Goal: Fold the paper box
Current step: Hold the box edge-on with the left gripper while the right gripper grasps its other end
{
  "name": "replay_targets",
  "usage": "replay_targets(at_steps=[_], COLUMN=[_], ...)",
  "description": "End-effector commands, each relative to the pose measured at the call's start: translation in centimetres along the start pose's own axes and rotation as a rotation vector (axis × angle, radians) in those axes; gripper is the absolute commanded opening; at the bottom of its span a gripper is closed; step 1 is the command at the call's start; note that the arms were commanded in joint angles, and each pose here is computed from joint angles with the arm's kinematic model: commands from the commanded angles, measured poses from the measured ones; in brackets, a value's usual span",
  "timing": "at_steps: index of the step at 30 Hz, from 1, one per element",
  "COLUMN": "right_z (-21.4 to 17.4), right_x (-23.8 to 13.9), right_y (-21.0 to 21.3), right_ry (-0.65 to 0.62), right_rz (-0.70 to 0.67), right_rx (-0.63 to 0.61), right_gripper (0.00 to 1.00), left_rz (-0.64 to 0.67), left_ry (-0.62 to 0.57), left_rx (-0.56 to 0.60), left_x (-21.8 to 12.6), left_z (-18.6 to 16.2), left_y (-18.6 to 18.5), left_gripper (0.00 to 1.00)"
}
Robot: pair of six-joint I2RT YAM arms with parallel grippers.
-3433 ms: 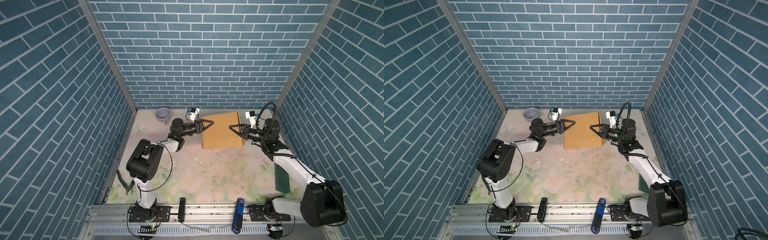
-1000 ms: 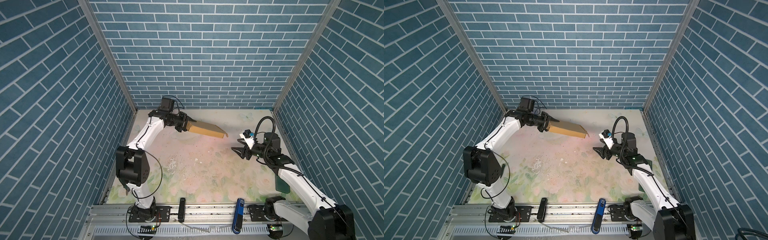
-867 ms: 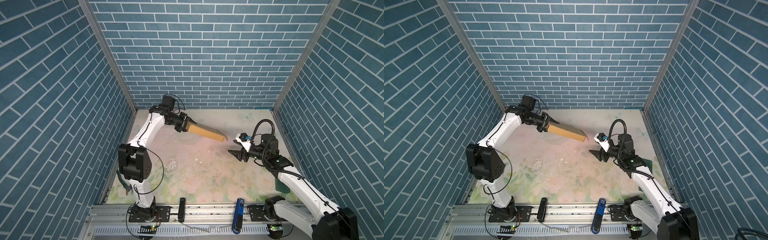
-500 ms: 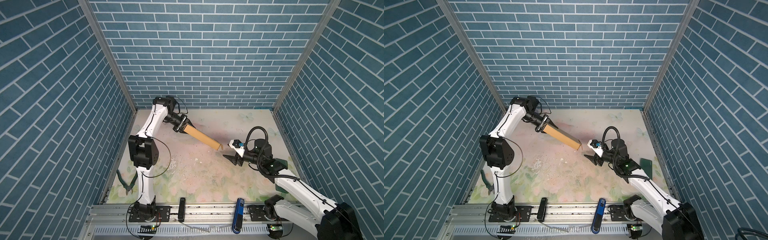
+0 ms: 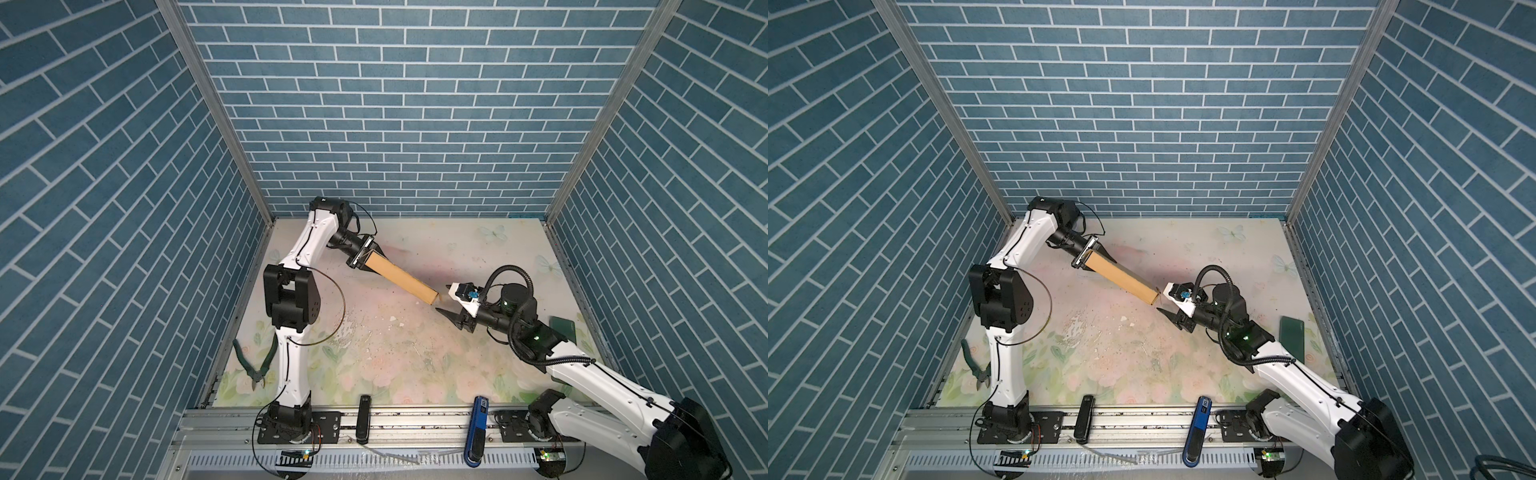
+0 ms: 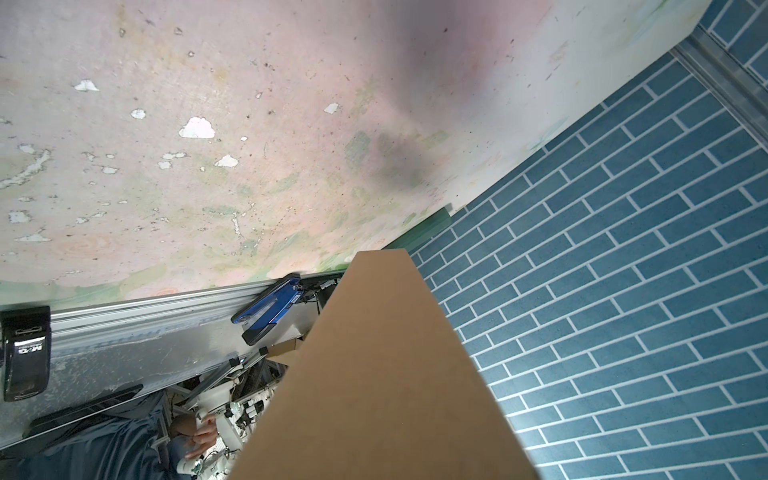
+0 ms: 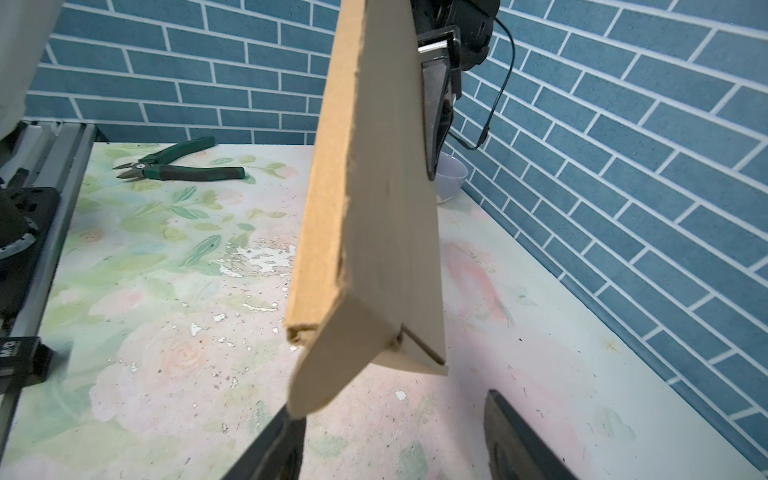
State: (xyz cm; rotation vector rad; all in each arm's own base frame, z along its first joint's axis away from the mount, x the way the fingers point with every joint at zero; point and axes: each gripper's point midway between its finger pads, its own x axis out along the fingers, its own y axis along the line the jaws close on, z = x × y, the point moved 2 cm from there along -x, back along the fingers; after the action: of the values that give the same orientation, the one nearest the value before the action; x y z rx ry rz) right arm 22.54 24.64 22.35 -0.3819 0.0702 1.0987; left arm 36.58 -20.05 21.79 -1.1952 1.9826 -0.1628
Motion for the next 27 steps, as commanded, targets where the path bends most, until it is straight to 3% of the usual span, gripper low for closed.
replay_targets(at_steps=[1, 11, 27], right_z=[1.0, 2.0, 3.8], right_x=[0.7, 2.0, 4.7], right_y=[-0.4, 1.2, 0.8], right_ry=[-0.033, -0.049, -0.128], right_rz=[-0.031, 0.032, -0.057], right_rx=[-0.049, -0.063, -0.148], right_gripper=[0.67, 0.67, 0.67], left_rz=[-0.03, -0.029, -0.043], left_ry=[0.004, -0.006, -0.004], left_rx=[0.041, 0.045, 0.046], left_x=[-0.6, -0.5, -0.2], left_z=[-1.3, -0.9, -1.0], left_y=[-0.4, -0.4, -0.6], left_gripper=[0.0, 0.0, 0.0])
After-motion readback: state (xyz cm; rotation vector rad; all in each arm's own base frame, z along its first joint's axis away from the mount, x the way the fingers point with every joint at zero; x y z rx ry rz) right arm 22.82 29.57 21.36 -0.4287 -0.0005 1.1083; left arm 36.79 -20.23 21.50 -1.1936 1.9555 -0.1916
